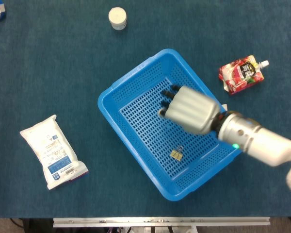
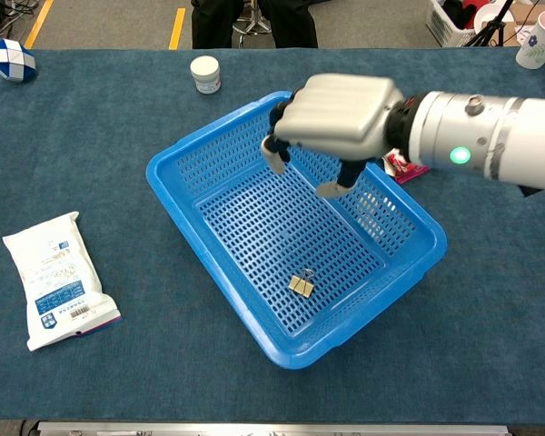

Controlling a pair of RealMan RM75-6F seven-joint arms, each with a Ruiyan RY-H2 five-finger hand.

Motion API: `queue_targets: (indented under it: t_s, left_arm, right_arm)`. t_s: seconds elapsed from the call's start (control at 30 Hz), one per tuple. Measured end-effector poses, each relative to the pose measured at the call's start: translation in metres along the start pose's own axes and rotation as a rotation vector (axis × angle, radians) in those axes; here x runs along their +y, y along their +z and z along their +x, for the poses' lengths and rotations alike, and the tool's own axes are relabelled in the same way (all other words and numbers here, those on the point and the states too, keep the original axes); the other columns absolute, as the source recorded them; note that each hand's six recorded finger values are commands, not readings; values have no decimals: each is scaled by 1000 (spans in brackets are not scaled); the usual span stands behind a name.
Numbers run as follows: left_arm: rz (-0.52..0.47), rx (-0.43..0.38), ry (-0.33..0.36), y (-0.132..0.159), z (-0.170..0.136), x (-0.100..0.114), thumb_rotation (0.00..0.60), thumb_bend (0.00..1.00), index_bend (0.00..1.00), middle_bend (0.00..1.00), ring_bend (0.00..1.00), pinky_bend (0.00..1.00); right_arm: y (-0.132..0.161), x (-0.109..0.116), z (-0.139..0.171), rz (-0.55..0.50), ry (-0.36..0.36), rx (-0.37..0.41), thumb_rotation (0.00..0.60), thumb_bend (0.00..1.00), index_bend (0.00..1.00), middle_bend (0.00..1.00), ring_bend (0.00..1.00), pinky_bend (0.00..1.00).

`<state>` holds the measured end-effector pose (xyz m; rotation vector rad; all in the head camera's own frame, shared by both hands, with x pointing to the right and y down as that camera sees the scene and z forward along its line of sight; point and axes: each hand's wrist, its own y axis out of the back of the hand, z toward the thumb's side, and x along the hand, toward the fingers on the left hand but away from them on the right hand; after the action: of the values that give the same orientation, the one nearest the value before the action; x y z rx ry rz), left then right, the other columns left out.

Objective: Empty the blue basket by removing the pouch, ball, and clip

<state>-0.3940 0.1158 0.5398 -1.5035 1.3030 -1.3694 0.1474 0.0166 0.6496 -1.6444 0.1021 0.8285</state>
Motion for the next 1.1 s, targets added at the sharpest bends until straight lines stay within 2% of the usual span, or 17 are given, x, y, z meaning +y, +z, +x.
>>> queue_targets:
  t_s: [0.23, 0.5, 0.8, 1.1]
  left_arm:
    - [6, 25, 16, -6, -8, 4, 600, 0, 63, 0, 0, 0]
    - [7, 35, 24, -8, -12, 7, 600, 0, 63, 0, 0, 0]
    - [4, 33, 27, -9, -14, 8, 600, 0, 63, 0, 0, 0]
    - [0, 26, 22, -8, -14, 6, 600, 0, 63, 0, 0, 0]
  right_arm:
    - [42, -23, -19, 57, 65, 126, 600, 222, 430, 423, 217, 277]
    - [63, -51, -21, 140, 145, 201, 600, 228, 448, 426, 221, 277]
    - [70, -65, -20, 185, 159, 210, 600, 228, 475, 434, 228, 277]
    - [68, -64, -13, 200, 135, 199, 600, 228, 494, 455, 254, 277]
